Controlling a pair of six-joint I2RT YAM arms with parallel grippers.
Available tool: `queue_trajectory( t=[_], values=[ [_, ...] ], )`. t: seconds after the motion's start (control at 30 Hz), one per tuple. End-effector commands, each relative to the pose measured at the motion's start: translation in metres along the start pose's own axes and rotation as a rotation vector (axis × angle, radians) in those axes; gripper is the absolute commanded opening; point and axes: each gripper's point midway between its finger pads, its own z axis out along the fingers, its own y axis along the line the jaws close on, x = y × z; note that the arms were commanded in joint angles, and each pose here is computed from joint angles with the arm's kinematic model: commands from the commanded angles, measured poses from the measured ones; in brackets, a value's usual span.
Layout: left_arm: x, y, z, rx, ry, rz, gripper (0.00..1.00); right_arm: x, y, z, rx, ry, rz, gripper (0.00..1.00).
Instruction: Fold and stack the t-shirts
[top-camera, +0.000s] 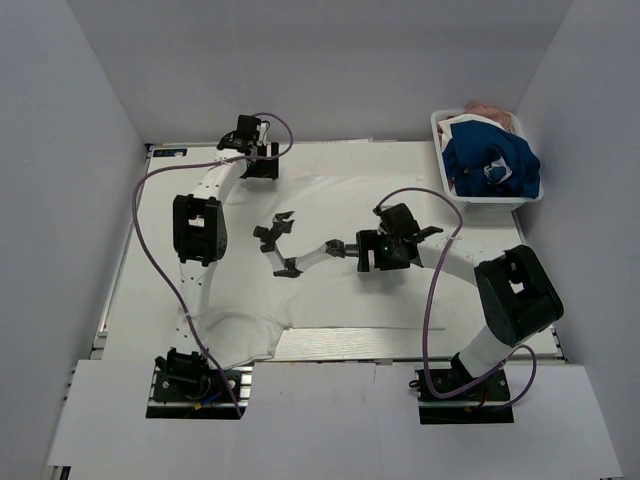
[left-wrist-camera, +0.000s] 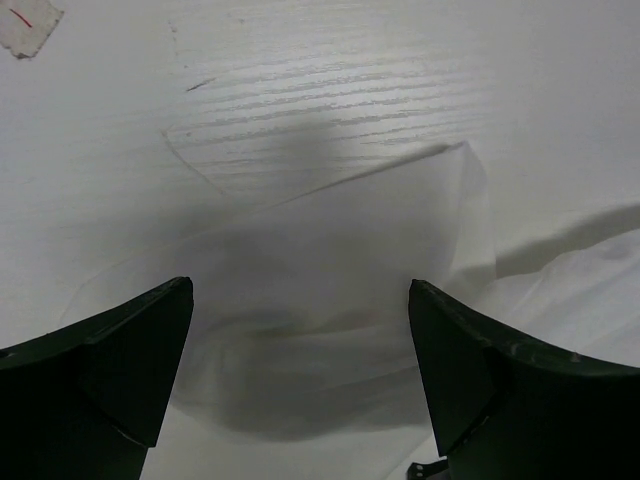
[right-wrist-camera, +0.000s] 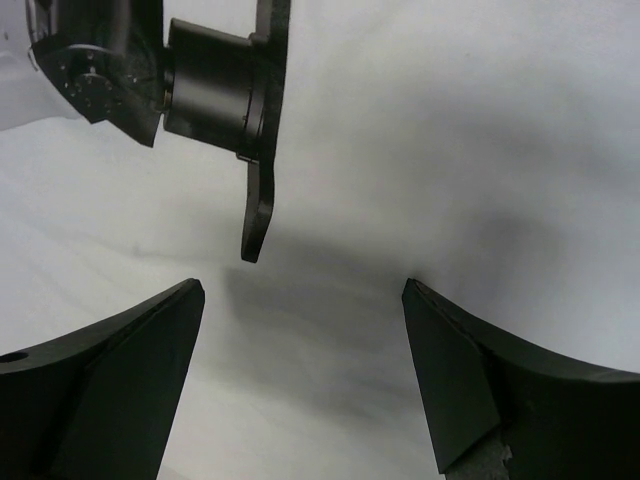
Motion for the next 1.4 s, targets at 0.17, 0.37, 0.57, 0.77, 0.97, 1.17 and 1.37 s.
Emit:
queue_trajectory(
  t=[0.17, 0.37, 0.57, 0.77, 0.97, 1.17, 1.37],
  values=[
    [0.013, 0.015, 0.022, -0.056, 0.029, 0.046, 0.91, 0.064, -0.051, -0.003, 0.171, 0.215, 0.097, 0.84],
    [0.011, 0.02, 0.035, -0.1, -0.001, 0.007, 0.61, 0.062, -0.064, -0.009, 0.222, 0.204, 0.099, 0.84],
    [-0.008, 0.046, 0.042, -0.166, -0.082, -0.104, 0.12, 0.069, -0.069, -0.009, 0.225, 0.221, 0.114, 0.82],
    [-0.074, 0.105, 0.015, -0.249, -0.313, -0.274, 0.0, 0.068, -0.07, -0.006, 0.218, 0.222, 0.108, 0.79],
    [-0.122, 0.118, 0.011, -0.097, -0.505, -0.279, 0.09, 0.059, -0.07, -0.003, 0.223, 0.207, 0.092, 0.79],
    [-0.136, 0.101, 0.007, 0.001, -0.544, -0.191, 1.0, 0.044, -0.064, -0.001, 0.195, 0.174, 0.08, 0.82],
    [-0.147, 0.108, -0.056, -0.046, -0.533, -0.278, 1.0, 0.012, -0.035, -0.012, 0.055, 0.088, 0.008, 0.9]
  ],
)
